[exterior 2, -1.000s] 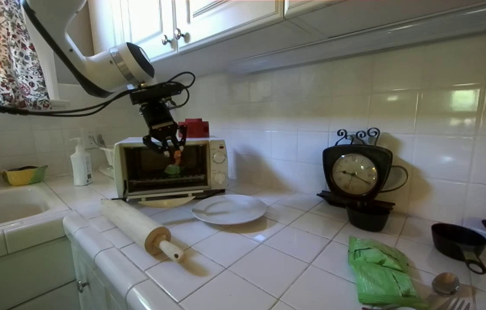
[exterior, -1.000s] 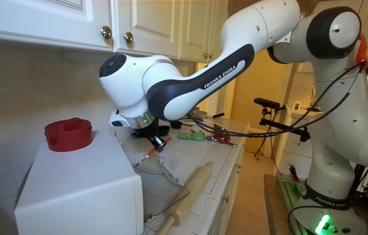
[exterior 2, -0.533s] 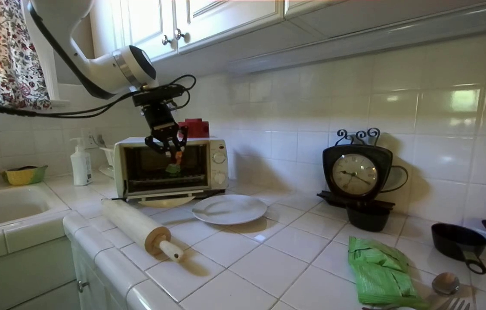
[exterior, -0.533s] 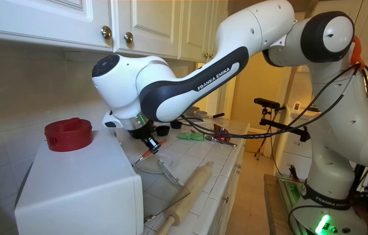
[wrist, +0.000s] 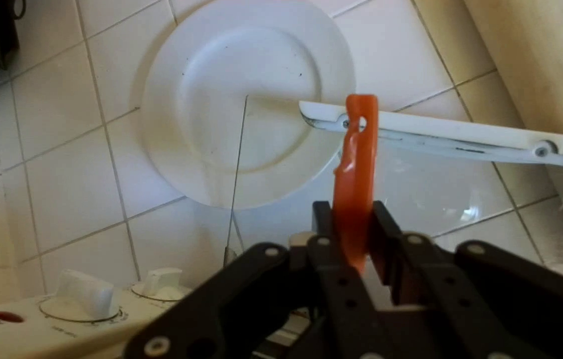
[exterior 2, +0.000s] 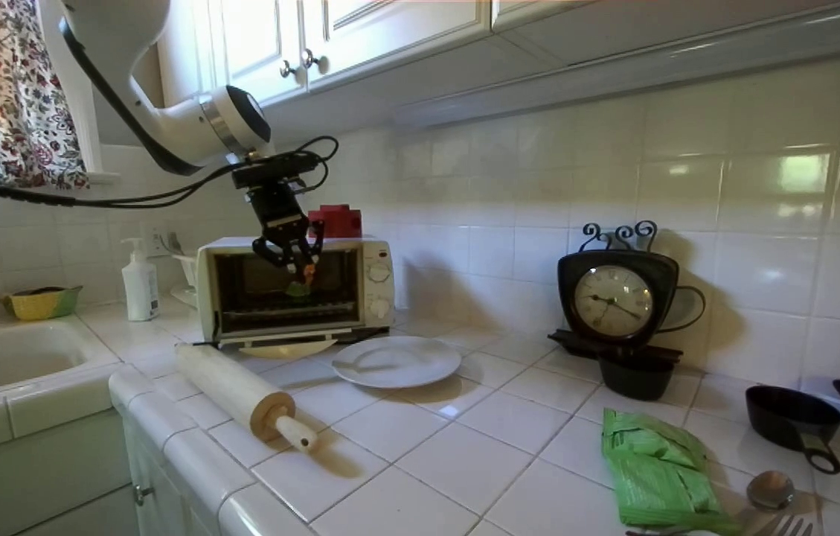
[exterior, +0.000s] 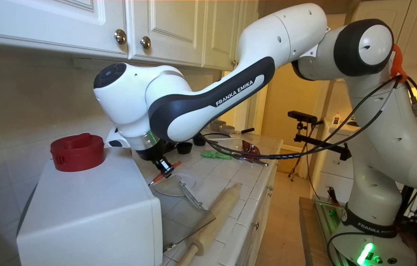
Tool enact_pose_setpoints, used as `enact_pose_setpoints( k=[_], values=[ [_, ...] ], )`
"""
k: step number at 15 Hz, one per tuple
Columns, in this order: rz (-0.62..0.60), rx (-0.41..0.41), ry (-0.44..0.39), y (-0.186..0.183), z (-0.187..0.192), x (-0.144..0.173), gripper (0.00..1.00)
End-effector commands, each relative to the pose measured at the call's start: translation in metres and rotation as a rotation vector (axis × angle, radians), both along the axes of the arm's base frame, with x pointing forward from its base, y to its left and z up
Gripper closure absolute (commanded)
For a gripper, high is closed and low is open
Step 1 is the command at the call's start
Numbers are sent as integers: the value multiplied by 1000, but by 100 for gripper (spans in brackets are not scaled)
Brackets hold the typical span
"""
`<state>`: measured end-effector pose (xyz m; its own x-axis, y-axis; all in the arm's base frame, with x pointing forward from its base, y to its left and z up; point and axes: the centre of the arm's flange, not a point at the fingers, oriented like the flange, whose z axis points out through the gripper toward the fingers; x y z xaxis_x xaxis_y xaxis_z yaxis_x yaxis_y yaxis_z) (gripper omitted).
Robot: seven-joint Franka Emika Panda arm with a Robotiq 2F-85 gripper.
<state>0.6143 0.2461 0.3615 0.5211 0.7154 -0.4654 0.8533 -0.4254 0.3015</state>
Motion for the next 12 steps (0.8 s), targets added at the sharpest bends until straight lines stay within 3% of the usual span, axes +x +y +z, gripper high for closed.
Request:
enact_pose_setpoints(
  k=[1,12],
  values=[
    [23,-5,-34,14,-4,20,95],
    [37,6,-84,29,-10,39,95]
  ],
)
